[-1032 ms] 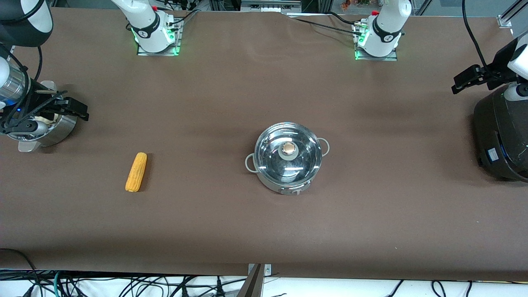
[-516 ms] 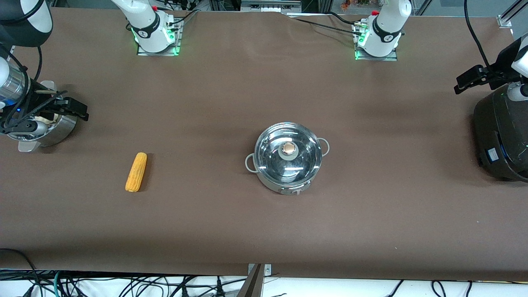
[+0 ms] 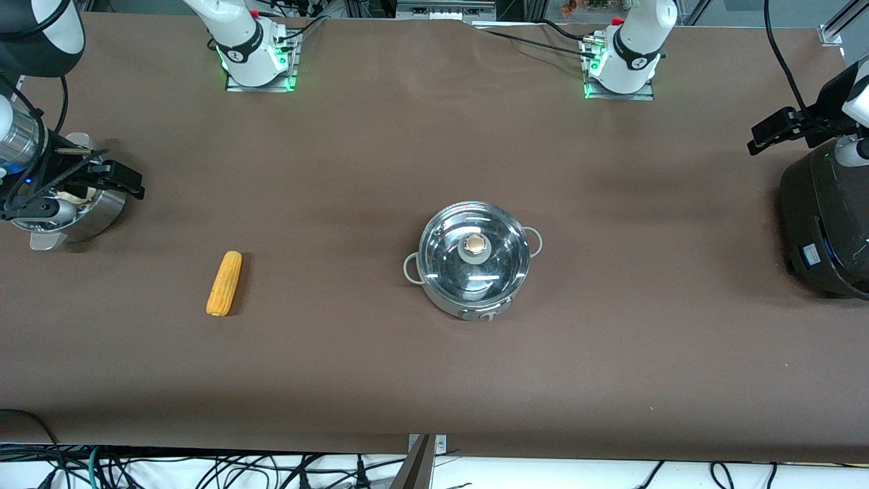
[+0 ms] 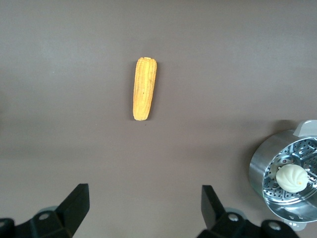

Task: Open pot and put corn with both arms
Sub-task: 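Reach the right gripper down to the yellow corn cob and grasp it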

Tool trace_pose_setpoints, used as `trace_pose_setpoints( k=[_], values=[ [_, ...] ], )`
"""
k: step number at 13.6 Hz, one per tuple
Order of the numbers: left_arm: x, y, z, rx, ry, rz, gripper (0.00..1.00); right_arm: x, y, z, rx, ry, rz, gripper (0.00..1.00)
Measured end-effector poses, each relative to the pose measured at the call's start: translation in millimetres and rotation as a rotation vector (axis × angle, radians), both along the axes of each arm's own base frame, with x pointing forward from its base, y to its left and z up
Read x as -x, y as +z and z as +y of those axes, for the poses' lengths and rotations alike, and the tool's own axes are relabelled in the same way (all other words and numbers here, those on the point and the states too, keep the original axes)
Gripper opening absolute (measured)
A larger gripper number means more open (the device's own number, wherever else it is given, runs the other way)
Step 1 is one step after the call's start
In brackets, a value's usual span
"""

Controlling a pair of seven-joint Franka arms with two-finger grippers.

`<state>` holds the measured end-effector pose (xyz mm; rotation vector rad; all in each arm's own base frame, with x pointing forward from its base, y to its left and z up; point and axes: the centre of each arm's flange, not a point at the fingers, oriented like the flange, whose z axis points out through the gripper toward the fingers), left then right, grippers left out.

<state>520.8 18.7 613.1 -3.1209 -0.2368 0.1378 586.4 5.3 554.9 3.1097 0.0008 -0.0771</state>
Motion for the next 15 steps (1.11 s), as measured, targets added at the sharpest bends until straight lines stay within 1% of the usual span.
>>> trace_pose_setpoints(
  k=[2,5,8,10,12,15],
  values=[
    [0.0,-0.1,0.3,0.0,0.001,0.0,1.0,-1.3,-0.3,-2.6,0.0,-0.005,0.0,1.0],
    [0.0,-0.2,2.2,0.0,0.004,0.0,1.0,-9.7,-20.5,-4.1,-0.003,-0.006,0.029,1.0],
    [-0.1,-0.4,2.3,0.0,0.004,0.001,1.0,-21.3,-39.0,-4.0,-0.008,-0.004,0.027,1.0],
    [-0.2,-0.6,2.3,0.0,0.004,0.001,1.0,-33.3,-62.4,-1.4,-0.013,0.002,0.03,1.0],
    [-0.4,-0.6,1.0,0.0,0.002,0.0,1.0,-47.1,-86.4,2.4,-0.02,0.009,0.015,1.0],
    [-0.5,-0.6,0.3,0.0,0.001,0.0,1.0,-68.2,-144.0,8.3,-0.034,0.019,0.021,1.0]
  ],
)
